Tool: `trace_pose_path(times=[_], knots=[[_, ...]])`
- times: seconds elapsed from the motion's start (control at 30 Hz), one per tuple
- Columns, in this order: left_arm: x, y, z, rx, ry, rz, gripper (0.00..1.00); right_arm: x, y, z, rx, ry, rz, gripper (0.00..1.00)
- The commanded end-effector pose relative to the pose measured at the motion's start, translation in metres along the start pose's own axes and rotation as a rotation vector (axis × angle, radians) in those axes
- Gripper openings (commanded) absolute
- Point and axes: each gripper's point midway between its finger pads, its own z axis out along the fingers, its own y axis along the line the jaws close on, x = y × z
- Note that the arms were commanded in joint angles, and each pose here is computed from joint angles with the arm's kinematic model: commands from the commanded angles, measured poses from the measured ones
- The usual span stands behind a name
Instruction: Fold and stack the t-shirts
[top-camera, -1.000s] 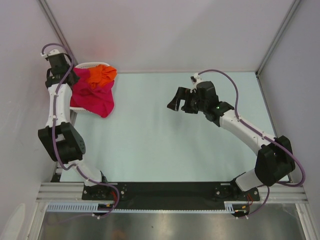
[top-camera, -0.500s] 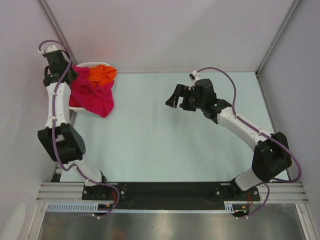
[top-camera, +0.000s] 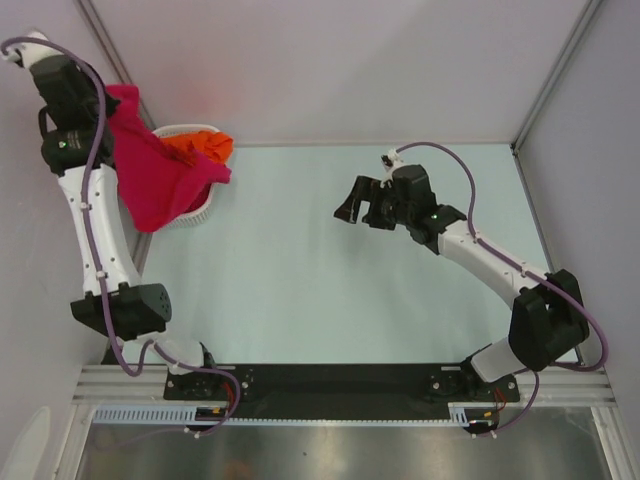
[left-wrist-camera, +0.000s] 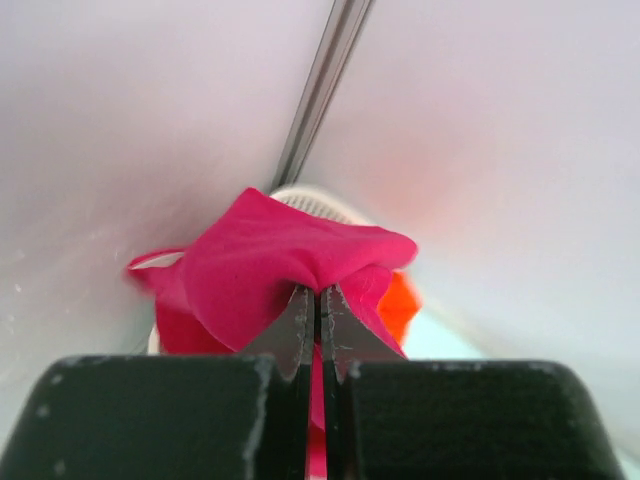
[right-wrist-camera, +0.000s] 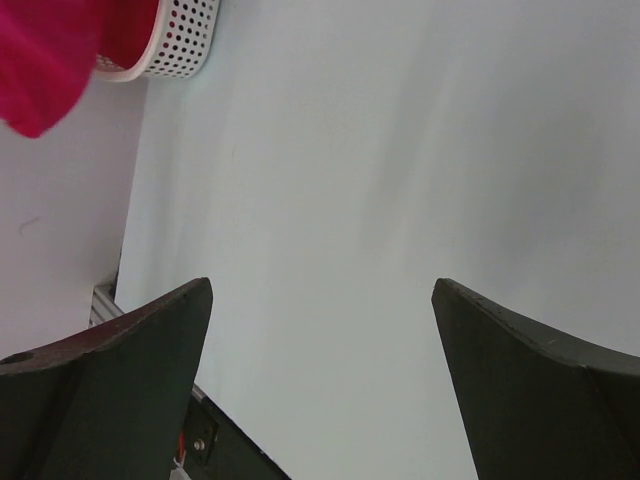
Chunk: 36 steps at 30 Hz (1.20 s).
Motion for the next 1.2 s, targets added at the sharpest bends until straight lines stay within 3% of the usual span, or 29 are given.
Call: trace_pose_path(times=[0.0, 0.17, 0.43, 0.63, 1.0, 1.13, 1.17], knots=[[-0.118, -0.030, -0.067, 0.127, -0.295, -0.109, 0.00, -0.005, 0.009, -0.011, -0.033, -0.030, -0.005, 1.00], [-0.156, -0.066, -0.102, 0.318, -0.387, -0.132, 0.00, -0.007, -0.003, -0.018, 0.022, -0.051, -0.004, 1.00], [-0.156, -0.108, -0.148, 0.435, -0.428, -0.041, 0.00, -0.023, -0.023, -0.049, 0.084, -0.119, 0.030, 1.00], [-0.158, -0.118, -0.179, 0.497, -0.448, -0.021, 0.00, -0.029, -0.036, -0.064, 0.128, -0.147, 0.028, 1.00], [-0.082, -0.198, -0.245, 0.783, -0.278, 0.041, 0.00, -0.046, -0.095, -0.118, 0.358, -0.281, 0.174, 1.00], [-0.019, -0.238, -0.272, 0.904, -0.156, 0.076, 0.00, -0.048, -0.112, -0.146, 0.426, -0.313, 0.168, 1.00], [0.012, -0.246, -0.266, 0.909, -0.104, 0.098, 0.00, -0.048, -0.119, -0.153, 0.454, -0.318, 0.163, 1.00]])
